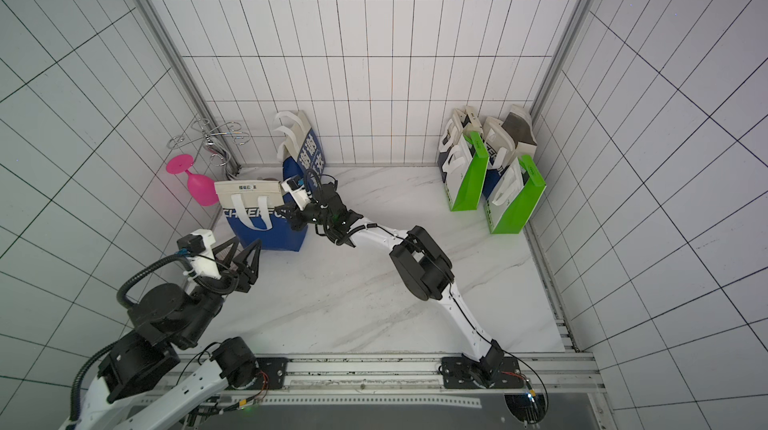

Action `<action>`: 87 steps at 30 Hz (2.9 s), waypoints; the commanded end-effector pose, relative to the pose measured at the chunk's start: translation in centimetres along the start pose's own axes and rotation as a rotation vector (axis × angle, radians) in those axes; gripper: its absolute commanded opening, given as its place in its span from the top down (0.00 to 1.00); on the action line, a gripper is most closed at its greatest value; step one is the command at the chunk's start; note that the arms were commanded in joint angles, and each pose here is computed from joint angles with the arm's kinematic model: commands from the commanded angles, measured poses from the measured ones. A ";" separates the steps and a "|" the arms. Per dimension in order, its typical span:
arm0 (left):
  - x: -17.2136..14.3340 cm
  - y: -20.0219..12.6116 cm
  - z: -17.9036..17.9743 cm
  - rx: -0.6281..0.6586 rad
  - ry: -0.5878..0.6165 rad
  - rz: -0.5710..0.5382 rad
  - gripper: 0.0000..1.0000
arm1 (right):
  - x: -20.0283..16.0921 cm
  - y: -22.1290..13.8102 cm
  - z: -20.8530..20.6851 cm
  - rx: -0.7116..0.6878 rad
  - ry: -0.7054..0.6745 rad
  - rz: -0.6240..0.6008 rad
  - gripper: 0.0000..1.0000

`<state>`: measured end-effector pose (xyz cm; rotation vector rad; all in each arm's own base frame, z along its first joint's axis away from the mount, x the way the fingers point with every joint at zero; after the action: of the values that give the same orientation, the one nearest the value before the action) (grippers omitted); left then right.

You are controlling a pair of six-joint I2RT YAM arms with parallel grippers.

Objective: Open the takeout bag
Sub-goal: Move the takeout bag to the center of the board.

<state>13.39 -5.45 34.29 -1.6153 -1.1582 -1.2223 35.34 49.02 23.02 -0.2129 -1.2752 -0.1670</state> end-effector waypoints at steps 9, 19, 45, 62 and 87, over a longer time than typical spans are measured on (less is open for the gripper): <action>-2.8 1.8 -3.4 -0.278 -0.001 0.001 0.33 | -3.9 -15.0 3.7 -0.125 -0.085 -0.037 1.00; -6.5 3.7 -4.0 -0.339 -0.063 -0.047 0.32 | -5.8 -25.1 6.5 -0.296 -0.026 0.059 1.00; -17.5 7.3 -8.2 -0.701 0.023 0.176 0.30 | -9.3 -34.9 7.7 -0.461 0.062 0.096 1.00; -18.7 7.9 -9.6 -0.821 0.056 0.177 0.60 | -9.5 -35.6 7.7 -0.496 0.083 0.100 1.00; -19.3 8.1 -9.9 -0.836 0.049 0.188 1.00 | -0.5 -42.1 10.4 -0.805 -0.108 0.156 0.46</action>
<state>16.38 -20.49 16.54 -2.1966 -0.4332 -1.6800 16.06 12.06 22.50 -1.0149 -1.1059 -0.4653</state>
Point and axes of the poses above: each gripper's point midway between its finger pads, its own y axis out along the fingers, its own z axis along the line the jaws close on, x = y × z, the point moved 6 cm from there along -y, back along the fingers
